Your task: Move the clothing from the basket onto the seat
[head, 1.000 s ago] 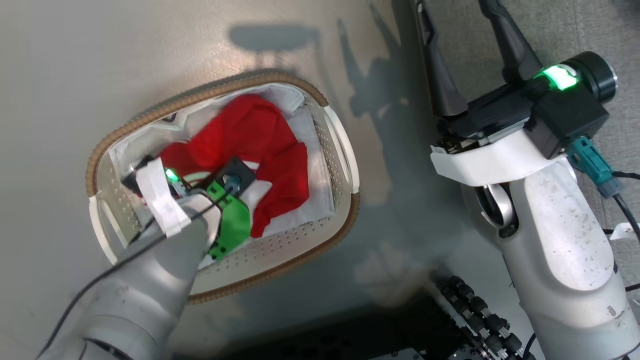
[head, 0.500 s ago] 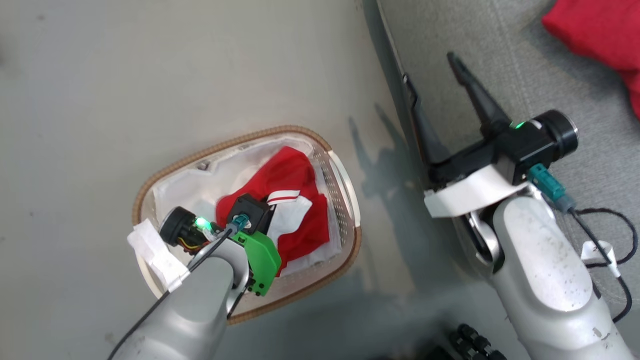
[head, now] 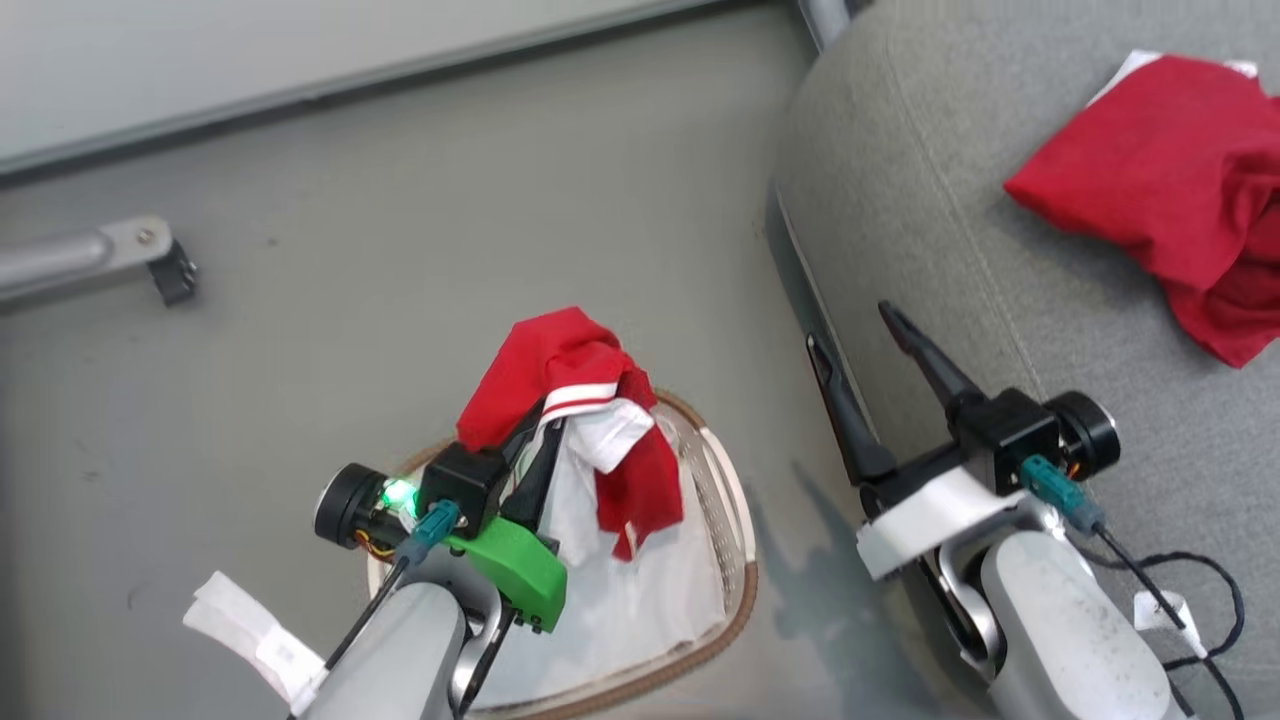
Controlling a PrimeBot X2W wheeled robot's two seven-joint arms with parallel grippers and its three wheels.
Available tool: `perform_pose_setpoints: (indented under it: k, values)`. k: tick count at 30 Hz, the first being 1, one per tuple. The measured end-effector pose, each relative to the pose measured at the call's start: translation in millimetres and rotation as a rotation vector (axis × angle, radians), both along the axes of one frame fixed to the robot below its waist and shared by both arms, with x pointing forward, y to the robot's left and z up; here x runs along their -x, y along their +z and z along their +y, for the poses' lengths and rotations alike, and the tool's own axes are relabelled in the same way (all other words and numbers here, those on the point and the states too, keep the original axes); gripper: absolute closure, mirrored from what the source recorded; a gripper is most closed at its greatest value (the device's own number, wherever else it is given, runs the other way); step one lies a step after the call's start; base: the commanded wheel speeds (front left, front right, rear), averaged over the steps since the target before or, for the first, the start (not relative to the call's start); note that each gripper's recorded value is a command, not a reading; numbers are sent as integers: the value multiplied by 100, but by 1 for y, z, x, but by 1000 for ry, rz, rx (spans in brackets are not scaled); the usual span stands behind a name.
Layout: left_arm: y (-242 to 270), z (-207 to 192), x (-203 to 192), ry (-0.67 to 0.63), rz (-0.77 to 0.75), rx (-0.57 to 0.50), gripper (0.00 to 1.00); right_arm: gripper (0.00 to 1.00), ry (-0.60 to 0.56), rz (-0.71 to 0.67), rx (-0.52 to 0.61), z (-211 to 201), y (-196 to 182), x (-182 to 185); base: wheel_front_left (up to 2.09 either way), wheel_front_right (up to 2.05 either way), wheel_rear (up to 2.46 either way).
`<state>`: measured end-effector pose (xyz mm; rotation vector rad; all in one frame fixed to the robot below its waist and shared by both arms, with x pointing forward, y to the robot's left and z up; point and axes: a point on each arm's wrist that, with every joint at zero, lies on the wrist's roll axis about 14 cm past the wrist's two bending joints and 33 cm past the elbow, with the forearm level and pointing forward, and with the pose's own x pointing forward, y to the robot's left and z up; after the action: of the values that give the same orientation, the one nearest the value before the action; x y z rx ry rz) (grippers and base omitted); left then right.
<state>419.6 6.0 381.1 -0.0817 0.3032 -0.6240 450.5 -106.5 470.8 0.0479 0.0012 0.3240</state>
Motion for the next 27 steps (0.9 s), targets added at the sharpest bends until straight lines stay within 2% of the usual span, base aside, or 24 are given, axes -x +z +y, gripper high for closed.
perform_pose_setpoints:
  k: [8, 14, 19, 27]
  values:
    - [106, 15, -3, 75, -285, 90, 100, 0, 52, -35, -17, 20, 22, 30, 0, 0, 0]
    - [167, 25, 5, 118, -444, 149, 100, 0, 105, -50, -26, 40, 31, 50, 0, 0, 0]
    - [196, 30, 17, 132, -522, 174, 100, 0, 176, -67, -19, 62, 37, 65, 0, 0, 0]
    - [210, 32, 34, 134, -560, 185, 100, 0, 371, -148, -16, 120, 63, 79, 0, 0, 0]
